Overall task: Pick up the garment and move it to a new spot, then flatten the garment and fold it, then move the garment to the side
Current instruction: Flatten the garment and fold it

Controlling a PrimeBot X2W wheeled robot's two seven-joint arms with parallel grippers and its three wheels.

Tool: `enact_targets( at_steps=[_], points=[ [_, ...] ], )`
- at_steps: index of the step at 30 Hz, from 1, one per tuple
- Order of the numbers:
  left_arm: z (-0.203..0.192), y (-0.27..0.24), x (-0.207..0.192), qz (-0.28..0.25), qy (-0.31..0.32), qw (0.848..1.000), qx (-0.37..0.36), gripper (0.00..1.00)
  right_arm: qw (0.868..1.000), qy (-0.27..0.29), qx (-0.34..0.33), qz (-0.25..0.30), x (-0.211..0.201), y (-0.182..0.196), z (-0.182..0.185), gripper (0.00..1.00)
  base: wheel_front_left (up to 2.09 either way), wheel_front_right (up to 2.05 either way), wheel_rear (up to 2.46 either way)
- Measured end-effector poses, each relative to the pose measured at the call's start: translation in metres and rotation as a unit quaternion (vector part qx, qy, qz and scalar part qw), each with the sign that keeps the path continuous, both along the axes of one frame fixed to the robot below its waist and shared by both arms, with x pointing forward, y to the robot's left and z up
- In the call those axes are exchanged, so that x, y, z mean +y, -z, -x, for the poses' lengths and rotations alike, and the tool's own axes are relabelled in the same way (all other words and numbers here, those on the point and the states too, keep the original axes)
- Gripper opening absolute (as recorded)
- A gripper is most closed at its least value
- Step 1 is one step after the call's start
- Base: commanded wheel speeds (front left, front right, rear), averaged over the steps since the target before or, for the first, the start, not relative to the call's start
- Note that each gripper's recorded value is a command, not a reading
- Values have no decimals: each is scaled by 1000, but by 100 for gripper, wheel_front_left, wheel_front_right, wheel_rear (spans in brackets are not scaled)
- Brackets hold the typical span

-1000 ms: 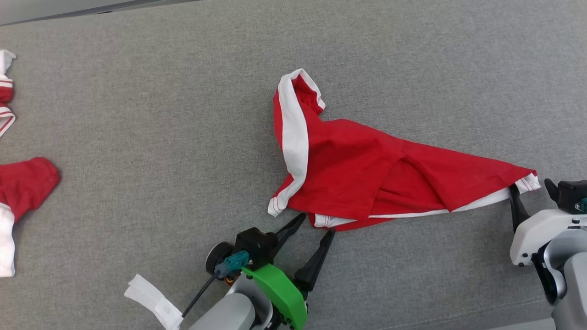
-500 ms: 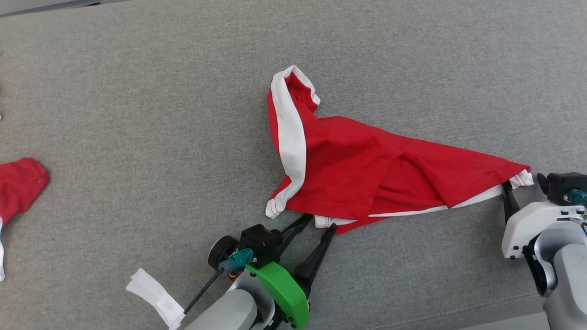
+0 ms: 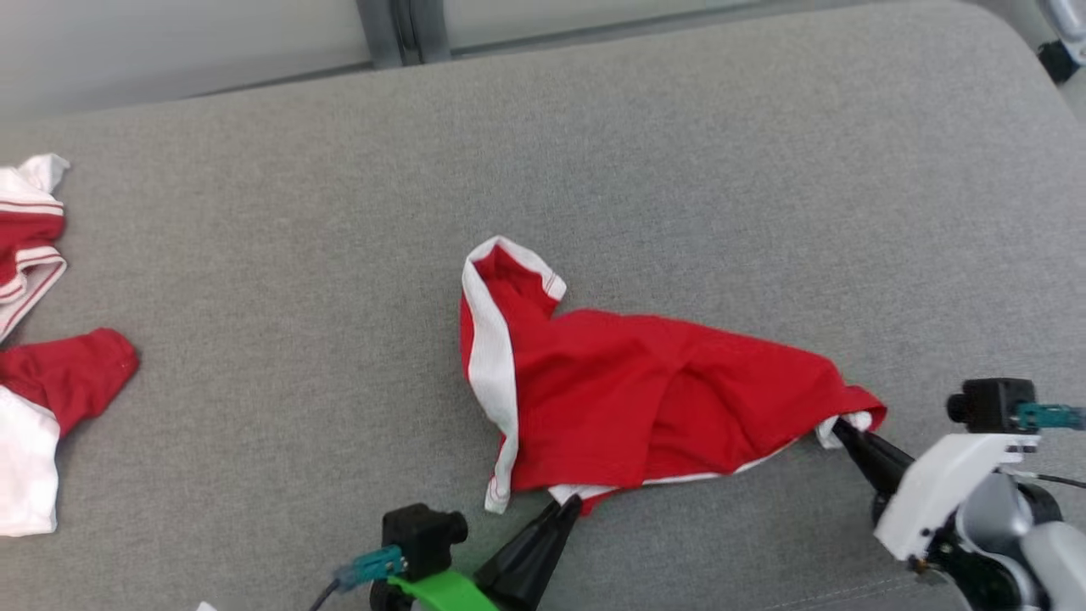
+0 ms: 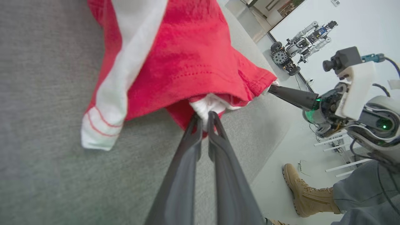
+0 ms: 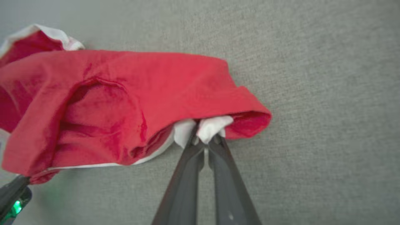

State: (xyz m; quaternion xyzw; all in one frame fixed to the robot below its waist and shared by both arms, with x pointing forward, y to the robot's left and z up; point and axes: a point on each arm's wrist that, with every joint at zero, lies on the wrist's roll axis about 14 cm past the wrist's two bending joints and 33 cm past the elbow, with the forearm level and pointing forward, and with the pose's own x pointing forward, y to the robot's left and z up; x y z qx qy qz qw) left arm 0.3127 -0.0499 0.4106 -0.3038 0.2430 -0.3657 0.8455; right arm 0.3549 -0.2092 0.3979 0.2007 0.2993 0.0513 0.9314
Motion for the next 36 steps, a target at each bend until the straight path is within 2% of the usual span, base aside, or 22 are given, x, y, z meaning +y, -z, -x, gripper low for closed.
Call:
enact_targets(
  at_steps=[5, 10, 15, 20, 25, 28, 32, 36],
  points=[
    [15, -51, 17, 46, 24, 999, -18, 0, 995, -14, -30, -99, -3, -61, 27, 0, 0, 0, 0],
    [26, -107, 42, 32, 66, 994, -87, 0, 989, -32, -67, -126, -11, -107, 47, 0, 0, 0, 0],
    [50, -154, 43, 26, 114, 985, -129, 0, 981, -76, -85, -157, 6, -137, 61, 0, 0, 0, 0],
    [81, -172, 41, 14, 179, 976, -121, 0, 972, -100, -64, -201, 21, -141, 78, 0, 0, 0, 0],
    [68, -184, 53, -16, 171, 974, -145, 0, 973, -82, -65, -206, 13, -144, 83, 0, 0, 0, 0],
    [59, -200, 57, -20, 170, 970, -170, 0, 970, -82, -88, -210, 13, -160, 80, 0, 0, 0, 0],
    [42, -229, 63, -33, 179, 959, -219, 0, 963, -96, -147, -206, 12, -198, 70, 0, 0, 0, 0],
    [0, -257, 74, -71, 176, 948, -256, 0, 949, -126, -232, -174, 6, -250, 47, 0, 0, 0, 0]
  ],
)
